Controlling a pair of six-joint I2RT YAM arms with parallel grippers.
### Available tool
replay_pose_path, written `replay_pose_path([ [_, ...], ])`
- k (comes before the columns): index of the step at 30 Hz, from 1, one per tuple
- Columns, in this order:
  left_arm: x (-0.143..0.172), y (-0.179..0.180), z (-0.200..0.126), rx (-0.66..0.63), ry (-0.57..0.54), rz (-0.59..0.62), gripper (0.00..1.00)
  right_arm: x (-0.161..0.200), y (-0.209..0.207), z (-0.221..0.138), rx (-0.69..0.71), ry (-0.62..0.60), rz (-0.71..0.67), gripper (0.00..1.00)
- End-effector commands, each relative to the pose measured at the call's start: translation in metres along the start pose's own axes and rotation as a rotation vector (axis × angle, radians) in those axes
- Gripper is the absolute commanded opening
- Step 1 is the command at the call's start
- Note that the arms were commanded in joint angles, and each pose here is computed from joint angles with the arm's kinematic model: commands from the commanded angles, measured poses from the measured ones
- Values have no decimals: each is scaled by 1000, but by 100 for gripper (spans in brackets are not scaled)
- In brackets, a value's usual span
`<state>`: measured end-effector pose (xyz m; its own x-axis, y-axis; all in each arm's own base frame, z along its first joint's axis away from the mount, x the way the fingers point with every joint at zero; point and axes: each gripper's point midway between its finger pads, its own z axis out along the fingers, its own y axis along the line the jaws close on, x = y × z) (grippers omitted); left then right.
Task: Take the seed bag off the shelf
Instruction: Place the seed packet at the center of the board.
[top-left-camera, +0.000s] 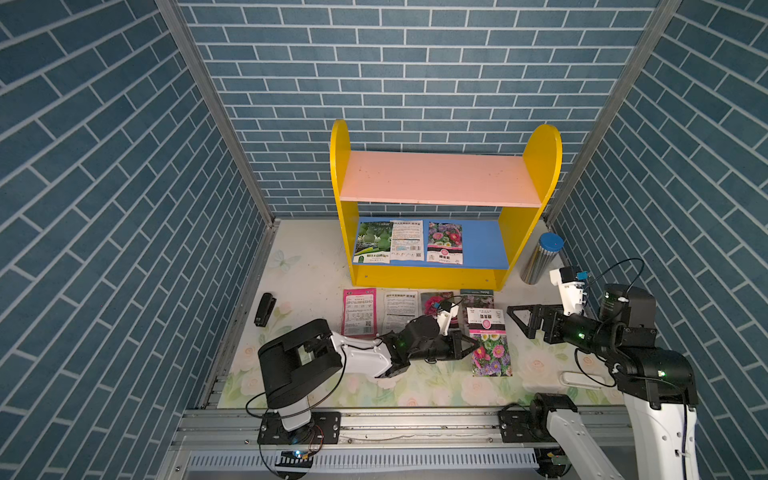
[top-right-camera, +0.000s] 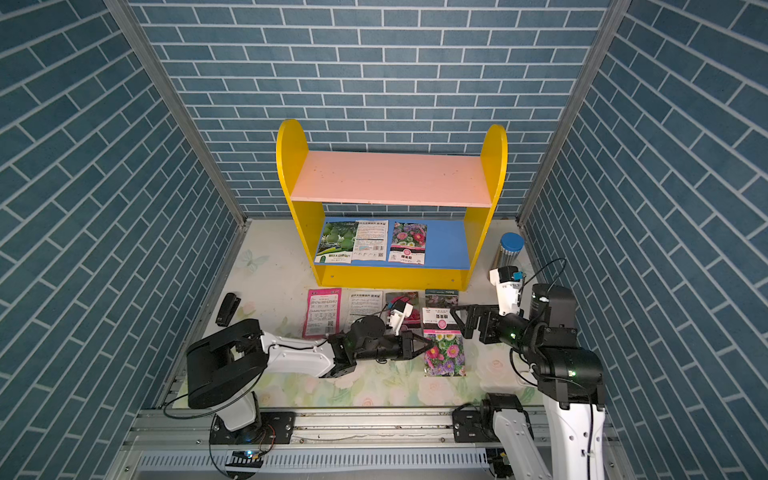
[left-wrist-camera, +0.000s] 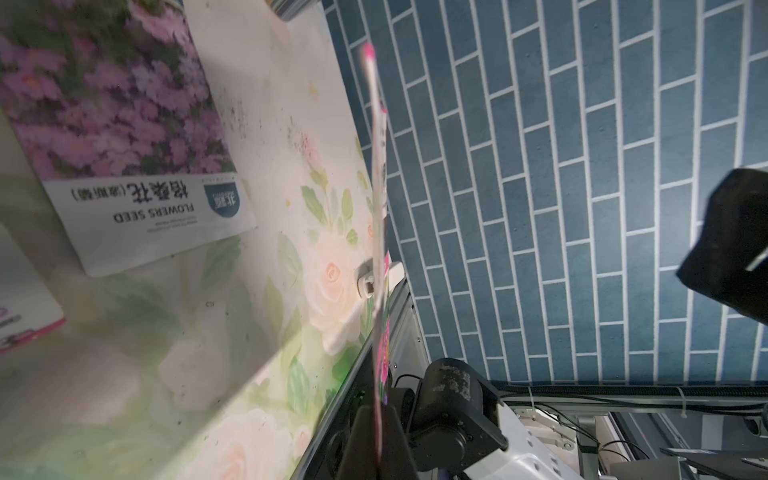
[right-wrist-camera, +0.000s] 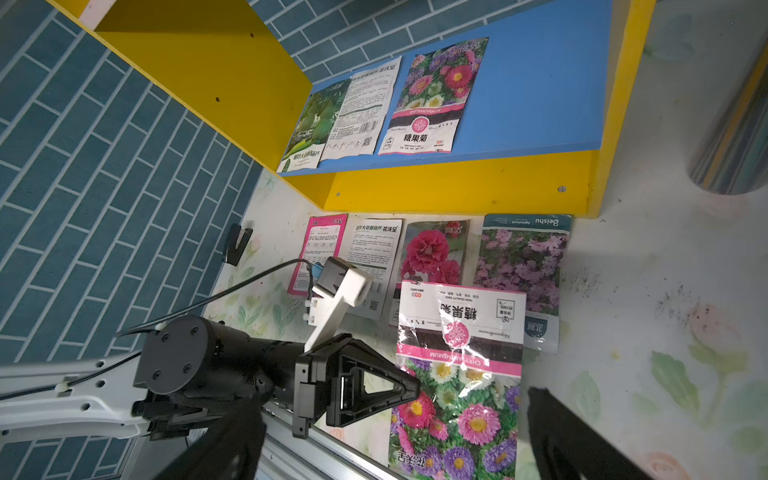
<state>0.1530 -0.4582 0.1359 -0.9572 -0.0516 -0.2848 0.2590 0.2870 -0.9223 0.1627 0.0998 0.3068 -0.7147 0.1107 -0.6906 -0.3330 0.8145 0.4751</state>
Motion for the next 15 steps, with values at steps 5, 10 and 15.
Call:
replay_pose_path([
  [5,32,1,20,-1,58,-111,0,16,-7,0,34,36,22,100],
  [10,39,25,25,-79,52,-122,0,18,-7,0,33,36,19,100],
  [15,45,46,34,-120,72,-136,0,19,-7,1,31,36,14,100],
])
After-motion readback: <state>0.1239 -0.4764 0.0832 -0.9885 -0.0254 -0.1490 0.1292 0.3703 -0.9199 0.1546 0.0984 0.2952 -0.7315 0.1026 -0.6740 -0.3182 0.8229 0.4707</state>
